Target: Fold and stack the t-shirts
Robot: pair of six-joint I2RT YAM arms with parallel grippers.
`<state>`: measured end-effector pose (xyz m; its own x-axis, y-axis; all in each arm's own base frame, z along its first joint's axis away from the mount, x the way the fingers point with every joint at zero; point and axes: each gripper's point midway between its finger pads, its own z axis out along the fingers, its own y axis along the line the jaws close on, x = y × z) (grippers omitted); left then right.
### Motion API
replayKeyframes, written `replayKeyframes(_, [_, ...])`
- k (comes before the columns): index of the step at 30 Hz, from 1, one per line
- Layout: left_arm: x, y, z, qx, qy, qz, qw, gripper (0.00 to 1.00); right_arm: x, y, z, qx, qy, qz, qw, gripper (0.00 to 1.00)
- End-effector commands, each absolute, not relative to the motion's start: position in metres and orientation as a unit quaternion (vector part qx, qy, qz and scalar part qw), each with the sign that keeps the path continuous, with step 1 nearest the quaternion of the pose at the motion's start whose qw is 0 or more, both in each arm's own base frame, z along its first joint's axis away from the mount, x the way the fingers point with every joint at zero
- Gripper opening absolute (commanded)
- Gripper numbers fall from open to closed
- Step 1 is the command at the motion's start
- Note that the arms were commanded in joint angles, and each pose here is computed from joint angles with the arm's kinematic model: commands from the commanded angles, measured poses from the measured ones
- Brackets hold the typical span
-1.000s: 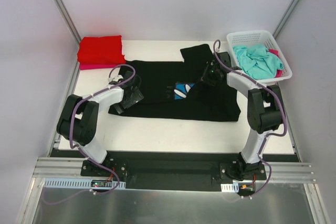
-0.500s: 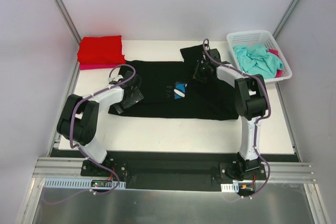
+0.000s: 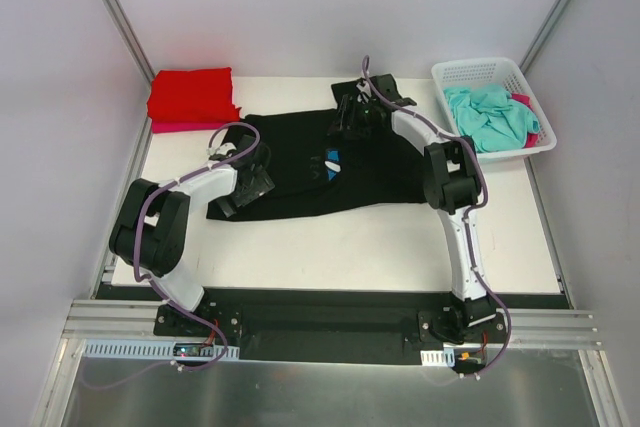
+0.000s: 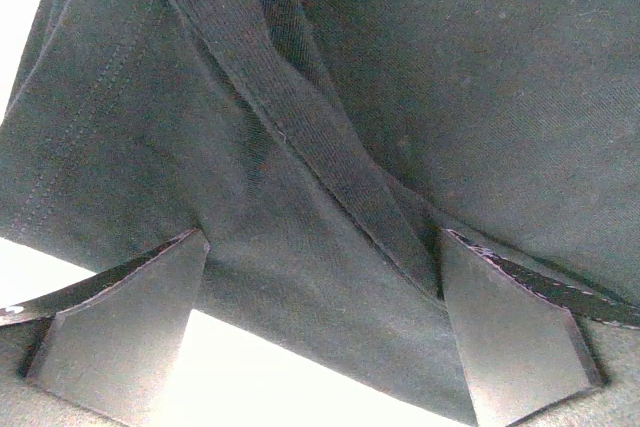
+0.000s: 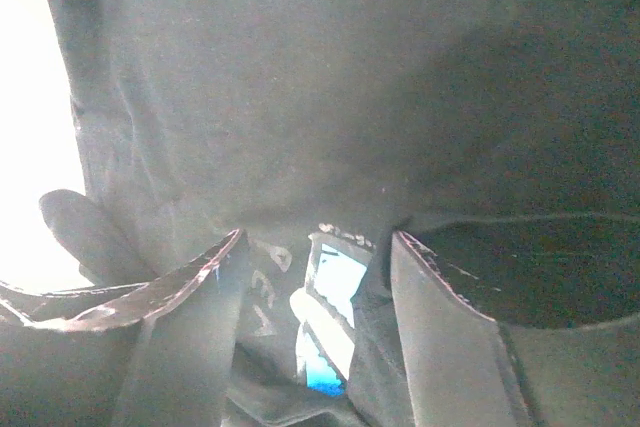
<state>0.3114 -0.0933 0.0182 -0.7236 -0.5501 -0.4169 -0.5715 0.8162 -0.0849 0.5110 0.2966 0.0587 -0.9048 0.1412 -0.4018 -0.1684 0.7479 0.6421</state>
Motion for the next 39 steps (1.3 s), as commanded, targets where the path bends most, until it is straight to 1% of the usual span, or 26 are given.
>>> replayKeyframes(1, [0.287,-0.094,0.001,-0.293,0.940,0.044,0.166,0.99,0.511,0.310,0.077,-0.071,0.896,0.385,0.212,0.63])
replayKeyframes(9, [0.290,-0.097,0.007,-0.290,0.941,0.037,0.173,0.99,0.498,0.293,0.075,-0.102,0.911,0.344,0.204,0.71])
replayKeyframes(13, [0.291,-0.098,0.010,-0.289,0.940,0.035,0.179,0.99,0.491,0.285,0.077,-0.110,0.917,0.324,0.203,0.73])
replayKeyframes(16, [0.291,-0.099,0.013,-0.289,0.939,0.032,0.182,0.99,0.489,0.271,0.079,-0.117,0.927,0.285,0.213,0.74])
replayKeyframes(17, [0.292,-0.099,0.014,-0.289,0.939,0.030,0.184,0.99,0.494,0.262,0.079,-0.115,0.933,0.254,0.229,0.74])
replayKeyframes(19, [0.291,-0.100,0.016,-0.287,0.939,0.030,0.184,0.99,0.500,0.254,0.088,-0.124,0.932,0.232,0.251,0.75])
replayKeyframes(23, [0.289,-0.101,0.017,-0.285,0.940,0.031,0.185,0.99,0.519,0.237,0.121,-0.154,0.920,0.177,0.313,0.75])
replayKeyframes(26, [0.288,-0.101,0.019,-0.281,0.941,0.034,0.187,0.99,0.523,0.220,0.143,-0.160,0.914,0.129,0.349,0.75])
replayKeyframes(30, [0.292,-0.097,0.031,-0.276,0.937,0.042,0.207,0.99,0.519,0.195,0.156,-0.164,0.909,0.080,0.374,0.75])
replayKeyframes(31, [0.293,-0.097,0.034,-0.276,0.937,0.041,0.211,0.99,0.524,0.183,0.161,-0.150,0.908,0.051,0.388,0.75])
replayKeyframes(34, [0.296,-0.096,0.043,-0.273,0.936,0.041,0.219,0.99,0.519,0.163,0.173,-0.131,0.907,0.009,0.400,0.74])
replayKeyframes(36, [0.295,-0.094,0.048,-0.273,0.935,0.044,0.223,0.99,0.508,0.152,0.176,-0.119,0.910,-0.006,0.397,0.71])
replayKeyframes(37, [0.294,-0.092,0.050,-0.274,0.934,0.047,0.226,1.00,0.493,0.141,0.174,-0.104,0.917,-0.021,0.385,0.69])
replayKeyframes(38, [0.292,-0.091,0.050,-0.274,0.934,0.048,0.226,0.99,0.484,0.136,0.173,-0.096,0.920,-0.025,0.380,0.62])
replayKeyframes(39, [0.292,-0.090,0.053,-0.276,0.932,0.046,0.230,0.99,0.476,0.133,0.170,-0.093,0.922,-0.024,0.374,0.60])
